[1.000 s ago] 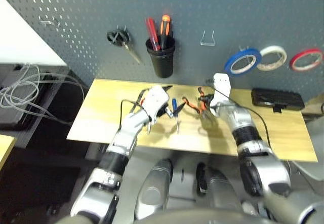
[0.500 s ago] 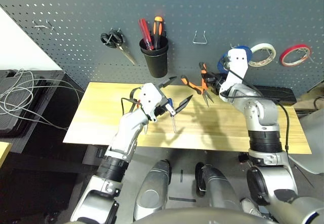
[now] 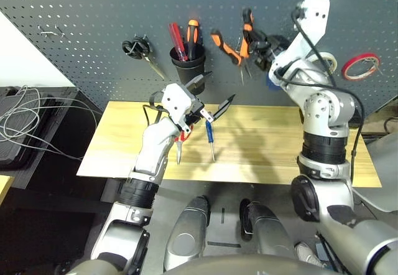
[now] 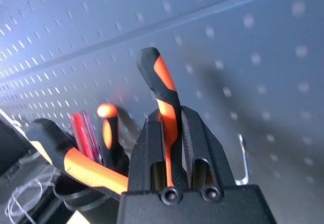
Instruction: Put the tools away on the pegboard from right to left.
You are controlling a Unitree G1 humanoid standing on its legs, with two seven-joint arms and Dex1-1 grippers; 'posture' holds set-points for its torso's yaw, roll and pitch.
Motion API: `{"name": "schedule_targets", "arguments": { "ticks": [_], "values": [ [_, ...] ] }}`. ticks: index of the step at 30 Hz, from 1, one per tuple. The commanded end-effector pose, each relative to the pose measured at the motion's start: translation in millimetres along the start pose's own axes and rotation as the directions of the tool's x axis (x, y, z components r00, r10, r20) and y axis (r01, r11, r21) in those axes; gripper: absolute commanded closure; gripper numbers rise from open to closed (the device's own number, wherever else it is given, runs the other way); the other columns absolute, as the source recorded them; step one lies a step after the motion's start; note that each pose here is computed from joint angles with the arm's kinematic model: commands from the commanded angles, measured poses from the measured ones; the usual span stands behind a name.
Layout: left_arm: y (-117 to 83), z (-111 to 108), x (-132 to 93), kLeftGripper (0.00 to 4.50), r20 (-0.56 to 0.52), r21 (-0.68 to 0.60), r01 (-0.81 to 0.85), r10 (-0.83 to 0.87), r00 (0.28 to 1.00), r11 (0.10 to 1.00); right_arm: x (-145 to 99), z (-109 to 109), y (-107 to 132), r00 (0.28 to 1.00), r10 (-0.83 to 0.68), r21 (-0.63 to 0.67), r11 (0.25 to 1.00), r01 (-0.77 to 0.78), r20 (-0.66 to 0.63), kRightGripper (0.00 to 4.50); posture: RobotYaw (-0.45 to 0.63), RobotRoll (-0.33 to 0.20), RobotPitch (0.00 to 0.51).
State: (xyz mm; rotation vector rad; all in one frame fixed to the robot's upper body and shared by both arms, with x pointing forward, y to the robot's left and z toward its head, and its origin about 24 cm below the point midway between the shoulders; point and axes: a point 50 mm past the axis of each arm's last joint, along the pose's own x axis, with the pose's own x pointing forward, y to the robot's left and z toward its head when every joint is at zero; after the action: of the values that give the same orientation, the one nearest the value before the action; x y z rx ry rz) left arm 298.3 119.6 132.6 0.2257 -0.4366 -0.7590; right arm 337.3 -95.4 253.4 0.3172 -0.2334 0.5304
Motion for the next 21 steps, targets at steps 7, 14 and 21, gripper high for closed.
{"name": "schedule_targets", "arguments": {
  "ticks": [7,14,21],
  "values": [
    [1.6,15.5,12.8,0.00,0.049,-0.017,0.001,0.000,0.999,1.000,14.5,25.5,-3.4,0.973,-0.046,-0.016,0.999,0.051,0.225,4.24,0.16,0.000,0.196],
    [2.0,19.1,15.9,0.00,0.055,-0.017,0.008,-0.007,0.998,1.000,20.9,30.9,-8.0,0.953,-0.079,-0.019,0.996,0.089,0.293,4.24,0.18,0.000,0.203],
    [1.9,19.9,17.7,0.00,0.054,-0.013,0.009,-0.008,0.998,1.000,27.2,23.3,-11.3,0.942,-0.101,-0.010,0.994,0.110,0.321,4.24,0.19,0.000,0.211]
  ]
}}
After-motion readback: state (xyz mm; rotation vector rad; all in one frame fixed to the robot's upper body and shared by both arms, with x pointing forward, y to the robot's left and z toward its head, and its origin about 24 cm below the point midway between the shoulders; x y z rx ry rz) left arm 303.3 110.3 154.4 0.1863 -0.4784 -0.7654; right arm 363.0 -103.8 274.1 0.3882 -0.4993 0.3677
